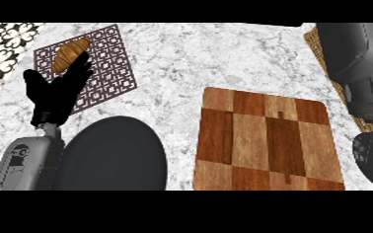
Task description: Pick the lemon from the cutting board and place it in the basket
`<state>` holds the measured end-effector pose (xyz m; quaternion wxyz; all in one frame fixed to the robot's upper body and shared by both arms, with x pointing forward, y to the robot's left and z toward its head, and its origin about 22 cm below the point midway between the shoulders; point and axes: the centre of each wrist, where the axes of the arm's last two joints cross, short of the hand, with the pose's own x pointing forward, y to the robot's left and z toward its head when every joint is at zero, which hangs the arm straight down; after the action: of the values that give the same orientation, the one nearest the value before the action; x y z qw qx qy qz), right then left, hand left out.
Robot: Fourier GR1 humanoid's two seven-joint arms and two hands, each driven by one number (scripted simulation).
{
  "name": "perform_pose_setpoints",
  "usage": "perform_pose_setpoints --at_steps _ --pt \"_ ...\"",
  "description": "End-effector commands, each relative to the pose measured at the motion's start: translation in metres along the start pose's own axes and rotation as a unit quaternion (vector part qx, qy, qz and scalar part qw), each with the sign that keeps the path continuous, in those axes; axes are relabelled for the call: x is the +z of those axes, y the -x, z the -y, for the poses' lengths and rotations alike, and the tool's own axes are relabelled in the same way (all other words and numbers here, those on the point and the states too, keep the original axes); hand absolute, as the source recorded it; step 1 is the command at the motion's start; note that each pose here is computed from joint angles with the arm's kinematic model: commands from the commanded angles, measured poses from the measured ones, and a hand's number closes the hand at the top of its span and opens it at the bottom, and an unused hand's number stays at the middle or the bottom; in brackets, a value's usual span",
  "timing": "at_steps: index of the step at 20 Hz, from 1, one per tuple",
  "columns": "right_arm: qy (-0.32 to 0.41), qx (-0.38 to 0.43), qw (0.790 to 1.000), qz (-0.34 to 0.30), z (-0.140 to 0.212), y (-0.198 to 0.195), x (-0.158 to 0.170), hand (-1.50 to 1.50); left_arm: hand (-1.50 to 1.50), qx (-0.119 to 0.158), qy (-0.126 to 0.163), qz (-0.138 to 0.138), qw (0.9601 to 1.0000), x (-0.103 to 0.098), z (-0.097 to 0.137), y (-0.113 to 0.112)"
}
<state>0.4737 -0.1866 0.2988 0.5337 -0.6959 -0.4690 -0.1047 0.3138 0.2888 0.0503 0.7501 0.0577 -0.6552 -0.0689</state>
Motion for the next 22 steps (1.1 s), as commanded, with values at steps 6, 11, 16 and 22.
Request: perform_pose_setpoints --at_steps 6,11,16,22 --pt "0.067 0.043 0.991 -0.103 -0.004 0.031 -0.048 1.5 0.0 0.0 -0.005 -0.005 1.0 0.003 -0.005 -0.006" --pt "0.062 0.044 0.991 -0.111 -0.017 0.049 -0.05 1.5 0.0 0.004 -0.017 -0.022 0.9996 0.008 0.0 0.017" --pt "0.06 0.07 0.991 -0.101 -0.024 0.085 -0.077 1.5 0.0 0.007 -0.022 -0.002 0.9997 0.009 -0.003 0.002" --pt "0.064 0.026 0.991 -0.117 -0.047 0.104 -0.058 1.5 0.0 0.017 -0.024 -0.015 0.9994 0.013 -0.009 0.018"
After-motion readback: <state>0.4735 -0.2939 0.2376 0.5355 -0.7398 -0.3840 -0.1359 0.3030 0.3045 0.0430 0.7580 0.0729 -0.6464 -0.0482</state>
